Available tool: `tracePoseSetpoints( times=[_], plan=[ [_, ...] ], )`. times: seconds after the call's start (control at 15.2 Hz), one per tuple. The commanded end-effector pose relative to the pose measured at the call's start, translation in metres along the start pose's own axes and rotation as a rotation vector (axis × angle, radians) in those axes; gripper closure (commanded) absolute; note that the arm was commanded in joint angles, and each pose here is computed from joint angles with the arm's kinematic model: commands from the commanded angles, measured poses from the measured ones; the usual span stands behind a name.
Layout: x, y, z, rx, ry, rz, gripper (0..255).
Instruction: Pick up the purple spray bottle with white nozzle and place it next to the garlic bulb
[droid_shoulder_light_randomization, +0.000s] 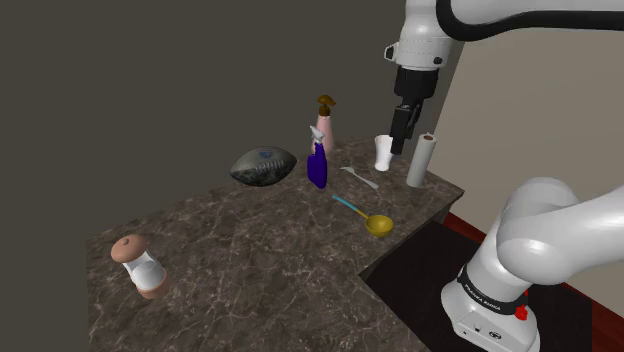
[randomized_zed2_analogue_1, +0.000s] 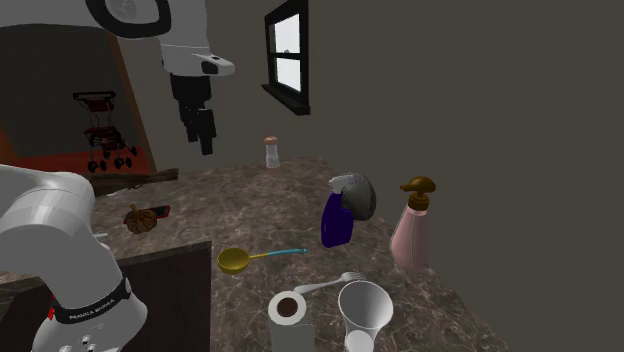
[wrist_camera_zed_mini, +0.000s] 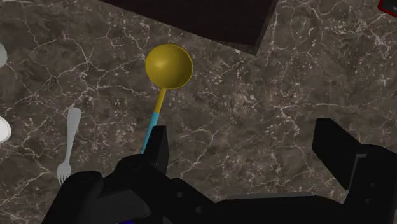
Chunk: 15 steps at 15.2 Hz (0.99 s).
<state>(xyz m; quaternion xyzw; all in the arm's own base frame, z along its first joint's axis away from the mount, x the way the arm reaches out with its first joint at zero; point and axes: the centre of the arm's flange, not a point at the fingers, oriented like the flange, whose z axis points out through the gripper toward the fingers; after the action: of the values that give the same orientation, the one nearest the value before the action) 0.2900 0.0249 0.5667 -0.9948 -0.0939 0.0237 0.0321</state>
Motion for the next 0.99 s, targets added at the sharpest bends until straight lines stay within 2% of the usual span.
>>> tracePoseSetpoints(
  times=[0.0,0.92],
  plan=[
    [0.000,0.000,0.000,0.000,0.000,0.000,0],
    [0.154,0.070,0.049,-0.036,0.045,0.135,0]
  ],
)
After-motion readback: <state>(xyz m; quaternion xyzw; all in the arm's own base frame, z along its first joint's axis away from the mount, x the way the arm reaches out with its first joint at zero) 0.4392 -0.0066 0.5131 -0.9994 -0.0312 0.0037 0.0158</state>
